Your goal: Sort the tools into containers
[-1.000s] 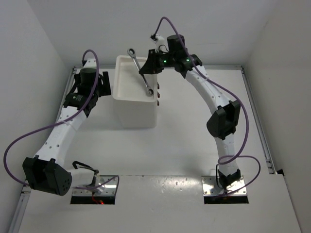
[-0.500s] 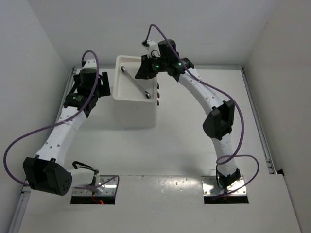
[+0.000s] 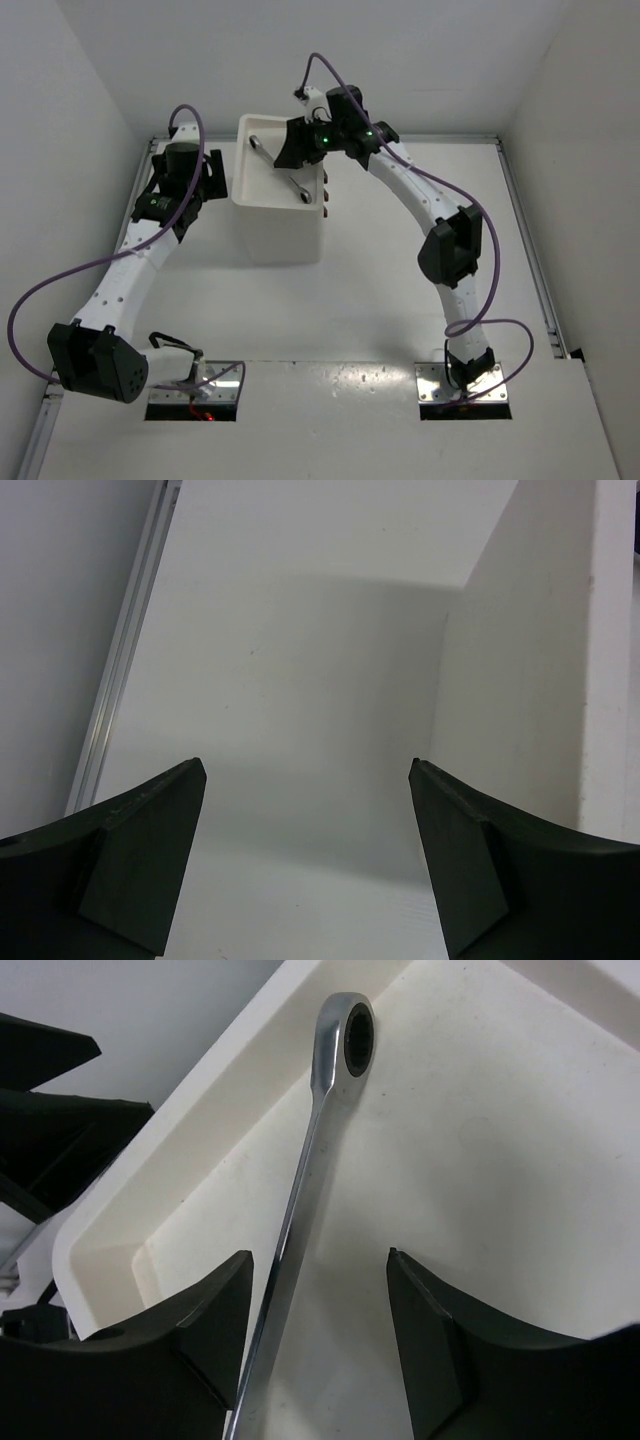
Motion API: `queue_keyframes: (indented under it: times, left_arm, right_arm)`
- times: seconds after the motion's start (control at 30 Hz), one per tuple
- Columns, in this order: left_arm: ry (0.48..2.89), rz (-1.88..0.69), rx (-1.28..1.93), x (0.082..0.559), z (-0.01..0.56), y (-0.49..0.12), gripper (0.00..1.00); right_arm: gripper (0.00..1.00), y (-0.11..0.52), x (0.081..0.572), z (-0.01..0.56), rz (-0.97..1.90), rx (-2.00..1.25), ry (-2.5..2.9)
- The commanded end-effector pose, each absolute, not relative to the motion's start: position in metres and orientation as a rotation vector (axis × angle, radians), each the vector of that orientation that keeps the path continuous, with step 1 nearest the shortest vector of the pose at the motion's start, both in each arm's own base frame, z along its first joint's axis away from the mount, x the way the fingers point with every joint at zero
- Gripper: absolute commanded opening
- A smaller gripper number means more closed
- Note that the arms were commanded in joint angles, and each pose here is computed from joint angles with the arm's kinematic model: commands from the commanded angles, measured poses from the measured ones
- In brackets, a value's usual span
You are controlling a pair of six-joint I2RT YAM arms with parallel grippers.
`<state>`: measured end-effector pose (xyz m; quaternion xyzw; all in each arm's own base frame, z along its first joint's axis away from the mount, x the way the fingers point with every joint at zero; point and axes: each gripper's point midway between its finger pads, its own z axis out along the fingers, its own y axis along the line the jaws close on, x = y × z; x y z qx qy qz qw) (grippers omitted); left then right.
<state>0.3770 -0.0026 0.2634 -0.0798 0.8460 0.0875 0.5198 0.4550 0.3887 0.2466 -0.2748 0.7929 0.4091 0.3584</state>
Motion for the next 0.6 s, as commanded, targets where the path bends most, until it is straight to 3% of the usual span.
queue_keyframes:
  times: [0.0, 0.13, 0.27, 0.4, 0.47, 0.57]
  left_arm:
    - [1.974, 0.218, -0.210, 0.378, 0.277, 0.004, 0.90]
    - [1.974, 0.218, -0.210, 0.378, 0.277, 0.004, 0.90]
    - [1.983, 0.220, -0.208, 0.377, 0.273, 0.004, 0.90]
    - [1.983, 0.220, -0.208, 0.377, 0.273, 0.004, 0.90]
    - [1.983, 0.220, -0.208, 0.377, 0.273, 0.004, 0.90]
    - [1.984, 0.211, -0.202, 0.378, 0.273, 0.003, 0.90]
  right_arm:
    - [0.57, 0.374, 0.459, 0.265, 1.014, -0.739, 1.987]
    - [0.55, 0.372, 0.451, 0.265, 1.013, -0.782, 1.990]
    - [0.41, 0.371, 0.447, 0.260, 1.016, -0.807, 1.996]
    - [0.41, 0.376, 0.440, 0.254, 1.043, -0.828, 2.010]
    - [0.35, 0.376, 0.440, 0.254, 1.043, -0.828, 2.010]
    - [0.39, 0.378, 0.442, 0.260, 1.047, -0.821, 1.993]
